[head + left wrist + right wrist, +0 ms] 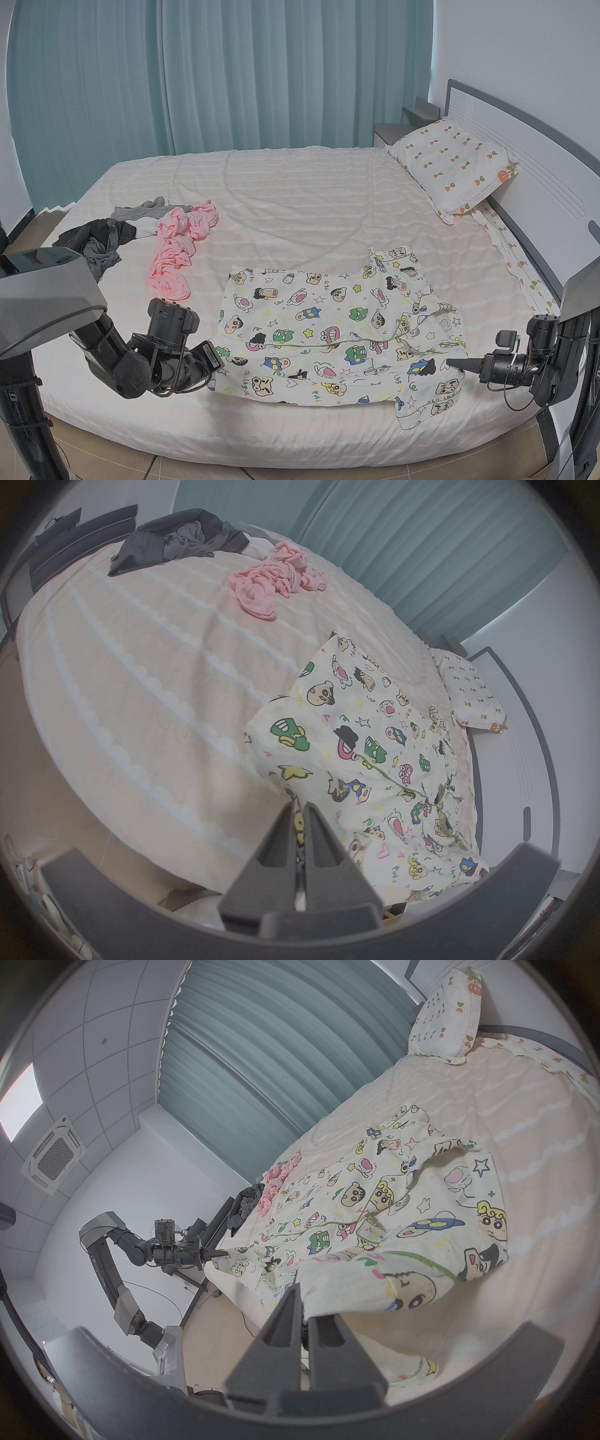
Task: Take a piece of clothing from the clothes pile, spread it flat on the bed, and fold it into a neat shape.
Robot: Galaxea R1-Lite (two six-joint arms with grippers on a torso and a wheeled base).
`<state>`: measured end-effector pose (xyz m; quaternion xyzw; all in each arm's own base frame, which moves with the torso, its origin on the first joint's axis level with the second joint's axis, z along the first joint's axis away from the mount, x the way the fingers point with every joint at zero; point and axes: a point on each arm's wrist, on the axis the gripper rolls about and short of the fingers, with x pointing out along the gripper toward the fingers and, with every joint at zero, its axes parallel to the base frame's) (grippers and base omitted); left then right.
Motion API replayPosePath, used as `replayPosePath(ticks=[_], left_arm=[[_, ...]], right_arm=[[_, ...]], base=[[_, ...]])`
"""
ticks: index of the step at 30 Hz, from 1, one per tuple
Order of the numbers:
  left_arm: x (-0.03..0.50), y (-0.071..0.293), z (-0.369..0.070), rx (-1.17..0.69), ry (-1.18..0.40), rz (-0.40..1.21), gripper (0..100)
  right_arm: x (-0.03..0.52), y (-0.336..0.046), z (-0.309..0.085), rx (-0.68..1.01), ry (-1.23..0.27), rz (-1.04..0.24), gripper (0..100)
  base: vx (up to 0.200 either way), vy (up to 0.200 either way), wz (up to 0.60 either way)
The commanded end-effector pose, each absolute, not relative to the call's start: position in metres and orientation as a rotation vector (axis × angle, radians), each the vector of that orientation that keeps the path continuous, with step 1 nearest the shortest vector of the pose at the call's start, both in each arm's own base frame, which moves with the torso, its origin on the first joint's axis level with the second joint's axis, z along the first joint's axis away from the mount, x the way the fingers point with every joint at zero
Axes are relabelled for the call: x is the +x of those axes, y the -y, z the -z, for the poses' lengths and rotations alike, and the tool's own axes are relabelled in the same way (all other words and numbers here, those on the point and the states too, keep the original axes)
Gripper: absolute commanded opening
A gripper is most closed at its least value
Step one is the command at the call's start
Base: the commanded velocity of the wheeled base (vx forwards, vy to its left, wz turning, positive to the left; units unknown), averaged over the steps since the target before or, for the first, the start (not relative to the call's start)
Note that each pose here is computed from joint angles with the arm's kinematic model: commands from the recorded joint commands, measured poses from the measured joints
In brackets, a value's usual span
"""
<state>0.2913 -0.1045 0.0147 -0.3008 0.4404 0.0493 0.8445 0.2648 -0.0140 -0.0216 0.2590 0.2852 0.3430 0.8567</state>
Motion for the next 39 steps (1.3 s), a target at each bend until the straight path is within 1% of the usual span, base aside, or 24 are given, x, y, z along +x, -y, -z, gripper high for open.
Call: replayPosePath(ticks=[1,15,26,33,39], left_arm=[[0.288,0.104,-0.025,-0.633,-0.931,-0.103,0],[0.277,0.1,-0.014,-0.589,-1.029,-0.151,0],[0.271,0.099,-0.008,-0.576,-1.054,-0.162,0],[0.29,0.103,-0.019,-0.612,-0.992,-0.141,0],[0.313,0.107,-0.023,-0.664,-0.987,-0.181,0]], right_arm=[[0.261,0.016,0.019,0.545,-0.593,-0.712,0],[0.246,0.015,0.022,0.57,-0.643,-0.699,0],[0.24,0.014,0.023,0.548,-0.654,-0.708,0],[0.255,0.017,0.017,0.528,-0.592,-0.723,0],[0.273,0.019,0.014,0.548,-0.556,-0.721,0]], base=[[0.0,0.0,0.0],[0.0,0.0,0.0],[0.0,0.0,0.0],[0.0,0.0,0.0],[0.0,0.0,0.0]])
